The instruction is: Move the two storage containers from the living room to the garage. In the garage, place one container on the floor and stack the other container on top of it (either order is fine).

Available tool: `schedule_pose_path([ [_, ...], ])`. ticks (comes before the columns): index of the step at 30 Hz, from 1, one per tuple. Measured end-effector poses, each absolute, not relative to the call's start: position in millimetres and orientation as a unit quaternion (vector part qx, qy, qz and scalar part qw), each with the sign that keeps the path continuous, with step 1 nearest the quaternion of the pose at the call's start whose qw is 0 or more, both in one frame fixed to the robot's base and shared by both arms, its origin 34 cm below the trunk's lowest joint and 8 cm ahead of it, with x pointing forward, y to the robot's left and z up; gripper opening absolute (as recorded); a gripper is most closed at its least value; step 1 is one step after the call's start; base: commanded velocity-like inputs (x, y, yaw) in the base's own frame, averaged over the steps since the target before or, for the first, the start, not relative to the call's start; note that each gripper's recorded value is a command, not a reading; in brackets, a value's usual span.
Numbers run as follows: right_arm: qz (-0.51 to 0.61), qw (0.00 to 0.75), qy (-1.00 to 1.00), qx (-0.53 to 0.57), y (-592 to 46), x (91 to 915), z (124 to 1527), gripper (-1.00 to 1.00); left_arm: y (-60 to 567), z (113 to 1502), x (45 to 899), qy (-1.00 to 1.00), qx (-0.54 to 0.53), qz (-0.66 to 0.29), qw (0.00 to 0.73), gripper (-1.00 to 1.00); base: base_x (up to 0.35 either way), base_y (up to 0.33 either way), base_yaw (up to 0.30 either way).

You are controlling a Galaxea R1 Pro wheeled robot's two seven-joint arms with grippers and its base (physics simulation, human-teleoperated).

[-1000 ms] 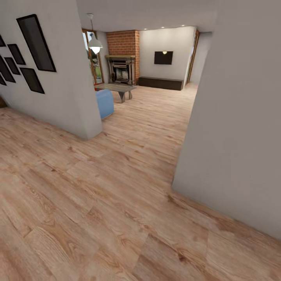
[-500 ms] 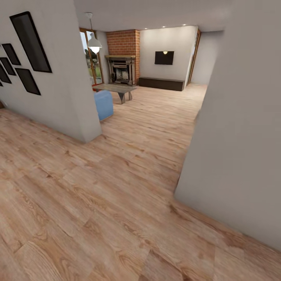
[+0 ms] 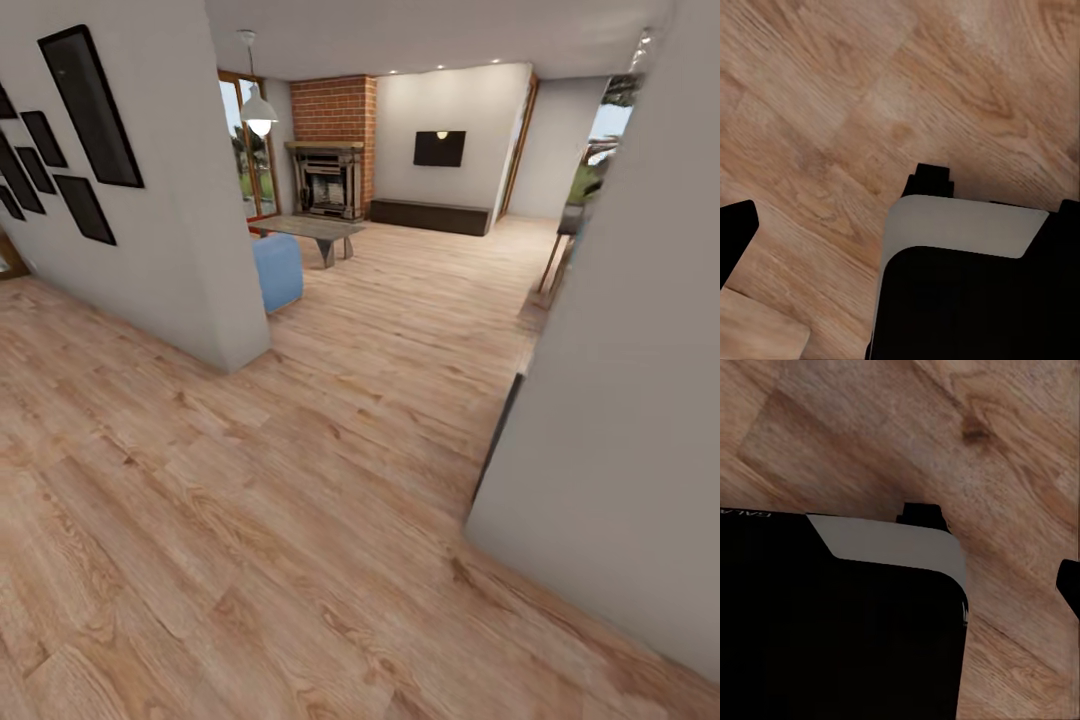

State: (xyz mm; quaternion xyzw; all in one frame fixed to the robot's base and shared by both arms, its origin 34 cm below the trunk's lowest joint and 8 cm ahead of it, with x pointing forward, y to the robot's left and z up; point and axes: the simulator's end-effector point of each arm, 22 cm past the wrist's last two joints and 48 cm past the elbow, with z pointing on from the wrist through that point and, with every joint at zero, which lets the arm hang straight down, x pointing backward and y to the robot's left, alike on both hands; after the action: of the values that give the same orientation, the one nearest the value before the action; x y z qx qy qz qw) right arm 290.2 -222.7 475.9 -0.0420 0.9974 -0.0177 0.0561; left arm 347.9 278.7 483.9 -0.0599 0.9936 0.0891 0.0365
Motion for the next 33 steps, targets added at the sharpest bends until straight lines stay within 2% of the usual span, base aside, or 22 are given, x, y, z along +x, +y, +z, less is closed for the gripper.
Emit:
schedule_pose_path([
  [11, -0.018, 0.056, 0.997, -0.042, -222.7, 290.2, 475.9, 1.0, 279.2, 483.9, 347.9, 0.994, -0.06, 0.089, 0.037, 1.0, 0.322, 0.0, 0.256],
  [33, -0.018, 0.056, 0.997, -0.042, -222.7, 290.0, 475.9, 1.0, 278.3, 483.9, 347.9, 0.994, -0.06, 0.089, 0.036, 1.0, 0.322, 0.0, 0.008],
])
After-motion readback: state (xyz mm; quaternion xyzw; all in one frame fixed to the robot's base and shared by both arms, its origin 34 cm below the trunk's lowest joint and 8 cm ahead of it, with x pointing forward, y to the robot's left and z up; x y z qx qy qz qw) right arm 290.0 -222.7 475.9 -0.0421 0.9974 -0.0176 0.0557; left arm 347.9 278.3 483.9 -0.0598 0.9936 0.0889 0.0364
